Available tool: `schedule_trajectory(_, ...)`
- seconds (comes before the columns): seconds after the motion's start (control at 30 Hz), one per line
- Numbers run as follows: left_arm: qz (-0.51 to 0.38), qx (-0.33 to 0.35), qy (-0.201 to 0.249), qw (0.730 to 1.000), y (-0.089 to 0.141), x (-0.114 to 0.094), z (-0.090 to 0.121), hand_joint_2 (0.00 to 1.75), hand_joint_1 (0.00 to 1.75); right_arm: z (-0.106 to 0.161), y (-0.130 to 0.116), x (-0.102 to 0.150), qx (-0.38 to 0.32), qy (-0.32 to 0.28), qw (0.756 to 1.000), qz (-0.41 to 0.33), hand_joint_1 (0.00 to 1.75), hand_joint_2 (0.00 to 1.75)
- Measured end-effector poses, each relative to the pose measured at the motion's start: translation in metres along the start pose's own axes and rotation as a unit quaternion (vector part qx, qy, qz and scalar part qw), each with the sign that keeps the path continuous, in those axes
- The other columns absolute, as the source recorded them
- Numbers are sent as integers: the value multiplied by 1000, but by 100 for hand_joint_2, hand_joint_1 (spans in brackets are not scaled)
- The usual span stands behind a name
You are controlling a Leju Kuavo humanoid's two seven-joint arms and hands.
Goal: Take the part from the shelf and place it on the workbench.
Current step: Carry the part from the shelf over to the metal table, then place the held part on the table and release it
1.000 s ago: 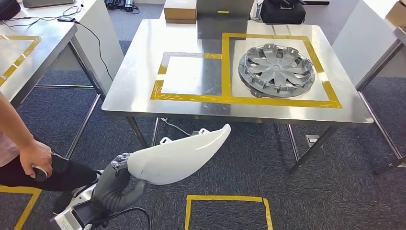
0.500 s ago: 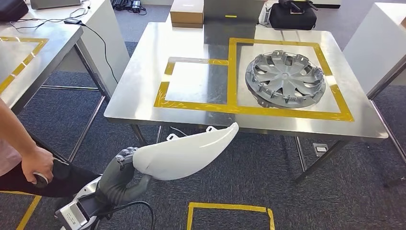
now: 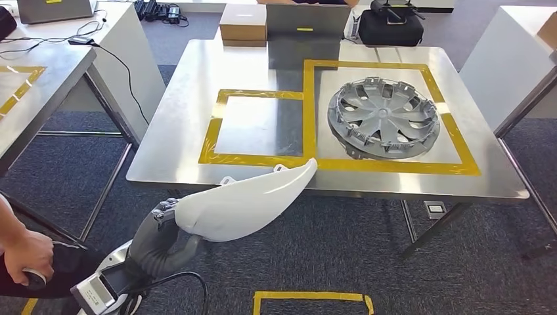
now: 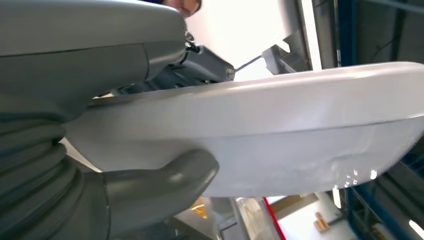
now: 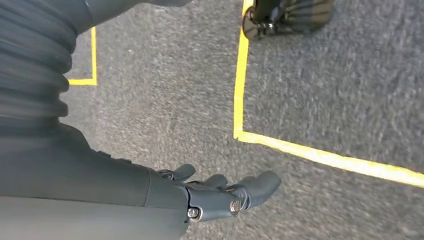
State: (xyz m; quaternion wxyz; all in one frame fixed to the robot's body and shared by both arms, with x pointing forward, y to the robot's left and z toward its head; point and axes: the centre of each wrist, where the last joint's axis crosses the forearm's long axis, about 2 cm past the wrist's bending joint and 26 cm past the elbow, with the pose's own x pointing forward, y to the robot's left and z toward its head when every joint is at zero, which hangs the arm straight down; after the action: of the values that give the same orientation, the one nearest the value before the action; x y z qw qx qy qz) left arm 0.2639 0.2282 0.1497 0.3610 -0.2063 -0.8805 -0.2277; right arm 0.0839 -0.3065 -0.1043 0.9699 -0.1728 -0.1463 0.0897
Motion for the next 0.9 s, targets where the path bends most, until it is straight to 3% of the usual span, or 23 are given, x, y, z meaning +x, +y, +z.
schedule_trajectory(0.53, -7, 1, -2, 1000, 2, 4, -3, 175, 175, 0, 1, 1, -2, 12, 1000, 6, 0, 175)
schedule_trajectory(0.9, 0, 5, 7, 1000, -2, 2, 7, 175, 175, 0, 1, 0, -8, 16, 1000, 8, 0, 175)
